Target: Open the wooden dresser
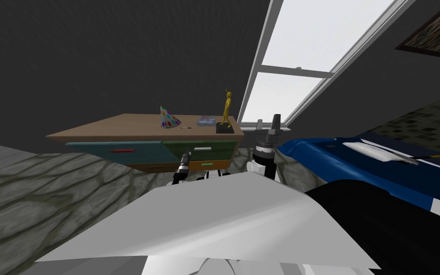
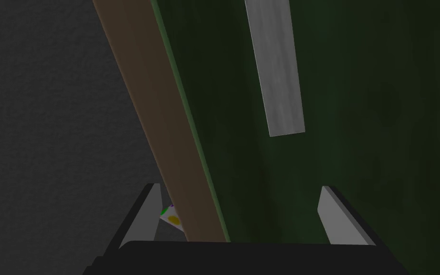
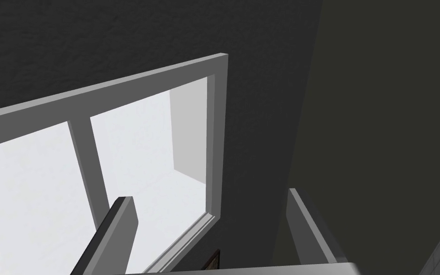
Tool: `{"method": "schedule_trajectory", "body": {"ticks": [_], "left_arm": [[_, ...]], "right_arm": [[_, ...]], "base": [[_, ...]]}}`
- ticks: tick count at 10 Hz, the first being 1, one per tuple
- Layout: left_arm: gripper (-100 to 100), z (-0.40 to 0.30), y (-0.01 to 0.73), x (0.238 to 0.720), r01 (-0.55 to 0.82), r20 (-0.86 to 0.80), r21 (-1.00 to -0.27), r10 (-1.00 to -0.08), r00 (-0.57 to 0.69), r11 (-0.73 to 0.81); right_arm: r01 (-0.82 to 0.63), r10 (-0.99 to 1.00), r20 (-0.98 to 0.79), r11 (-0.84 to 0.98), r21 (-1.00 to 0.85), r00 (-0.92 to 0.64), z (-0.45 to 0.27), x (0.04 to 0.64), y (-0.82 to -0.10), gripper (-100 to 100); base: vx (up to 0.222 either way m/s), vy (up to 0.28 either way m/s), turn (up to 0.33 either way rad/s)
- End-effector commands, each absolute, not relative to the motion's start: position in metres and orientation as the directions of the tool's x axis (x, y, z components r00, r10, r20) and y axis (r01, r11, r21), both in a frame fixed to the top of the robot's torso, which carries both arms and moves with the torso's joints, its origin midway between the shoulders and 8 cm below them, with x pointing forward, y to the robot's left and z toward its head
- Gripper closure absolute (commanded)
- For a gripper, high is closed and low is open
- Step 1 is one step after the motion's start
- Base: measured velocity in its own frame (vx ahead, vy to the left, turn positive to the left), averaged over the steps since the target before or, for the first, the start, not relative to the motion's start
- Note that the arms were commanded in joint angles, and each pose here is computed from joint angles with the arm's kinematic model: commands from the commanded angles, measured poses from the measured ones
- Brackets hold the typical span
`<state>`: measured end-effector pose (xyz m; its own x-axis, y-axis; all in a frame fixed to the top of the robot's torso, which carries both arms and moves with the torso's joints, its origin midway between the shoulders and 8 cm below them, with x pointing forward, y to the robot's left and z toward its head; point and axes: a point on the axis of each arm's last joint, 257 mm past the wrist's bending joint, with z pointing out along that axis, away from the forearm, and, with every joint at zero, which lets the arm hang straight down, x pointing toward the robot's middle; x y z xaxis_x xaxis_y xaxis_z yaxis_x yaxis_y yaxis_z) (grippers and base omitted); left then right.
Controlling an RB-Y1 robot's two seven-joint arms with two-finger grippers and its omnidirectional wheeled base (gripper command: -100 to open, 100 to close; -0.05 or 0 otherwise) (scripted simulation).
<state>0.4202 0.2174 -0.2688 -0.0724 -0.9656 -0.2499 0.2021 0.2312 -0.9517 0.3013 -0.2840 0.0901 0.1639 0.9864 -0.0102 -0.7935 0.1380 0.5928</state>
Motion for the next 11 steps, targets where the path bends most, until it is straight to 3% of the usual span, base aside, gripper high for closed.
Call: {"method": "schedule_trajectory", "body": {"ticks": [1,9,10,11], "left_arm": [[-100,-0.288,0.215,0.420,0.172,-0.246,-0.958,-0.966,-0.083,0.229],[-100,-0.316,0.200,0.421,0.115,-0.210,-0.973,-0.973,-0.096,0.199],[100,-0.316,0.200,0.422,0.113,-0.210,-0.973,-0.973,-0.096,0.199],[100,-0.313,0.199,0.419,0.116,-0.210,-0.973,-0.973,-0.100,0.199]], "right_arm": [[-0.793,0.986,-0.010,0.138,0.593,0.164,0.090,0.301,-0.284,0],[-0.793,0.986,-0.010,0.138,0.593,0.164,0.090,0.301,-0.284,0],[-0.793,0.986,-0.010,0.138,0.593,0.164,0.090,0.301,-0.284,0],[-0.793,0.986,-0.010,0.138,0.593,0.164,0.090,0.301,-0.284,0]], "base": [[0.010,-0.010,-0.017],[0.017,-0.013,-0.019],[0.000,0.000,0.000],[-0.115,0.003,0.026]]}}
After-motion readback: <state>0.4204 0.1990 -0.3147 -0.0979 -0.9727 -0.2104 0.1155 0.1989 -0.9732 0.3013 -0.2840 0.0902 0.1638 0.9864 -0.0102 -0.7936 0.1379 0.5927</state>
